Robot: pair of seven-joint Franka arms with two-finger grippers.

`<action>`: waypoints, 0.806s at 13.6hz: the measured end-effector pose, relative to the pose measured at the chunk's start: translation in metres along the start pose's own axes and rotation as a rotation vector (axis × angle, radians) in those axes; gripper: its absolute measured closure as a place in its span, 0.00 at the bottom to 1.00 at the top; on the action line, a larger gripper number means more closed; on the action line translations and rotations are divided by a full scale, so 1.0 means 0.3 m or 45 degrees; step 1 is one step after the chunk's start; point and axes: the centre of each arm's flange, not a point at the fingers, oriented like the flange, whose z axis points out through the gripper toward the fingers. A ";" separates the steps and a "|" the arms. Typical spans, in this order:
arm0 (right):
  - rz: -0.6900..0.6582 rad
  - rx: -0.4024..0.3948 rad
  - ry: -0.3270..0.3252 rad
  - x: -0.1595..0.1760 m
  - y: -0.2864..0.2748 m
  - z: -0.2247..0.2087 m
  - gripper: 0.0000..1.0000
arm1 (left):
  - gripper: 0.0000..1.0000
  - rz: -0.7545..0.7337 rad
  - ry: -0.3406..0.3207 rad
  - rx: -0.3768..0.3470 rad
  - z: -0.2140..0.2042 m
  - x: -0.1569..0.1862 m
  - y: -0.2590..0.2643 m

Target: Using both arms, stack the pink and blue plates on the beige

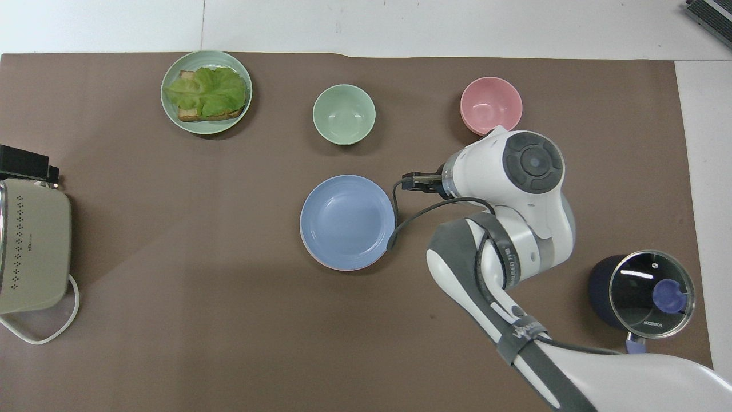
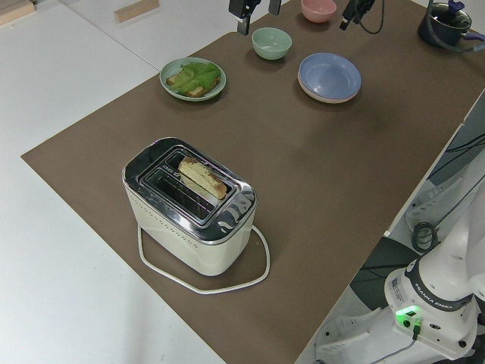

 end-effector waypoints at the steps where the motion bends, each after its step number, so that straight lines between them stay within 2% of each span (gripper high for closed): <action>1: 0.005 -0.029 -0.001 0.009 0.045 -0.048 0.00 | 0.00 0.000 0.000 0.000 0.000 0.000 0.000; 4: 0.013 -0.129 0.001 0.012 0.149 -0.166 0.00 | 0.00 0.000 0.000 0.000 0.000 0.000 0.000; 11: 0.033 -0.200 -0.046 -0.003 0.356 -0.547 0.00 | 0.00 0.000 0.000 0.000 0.000 0.000 0.000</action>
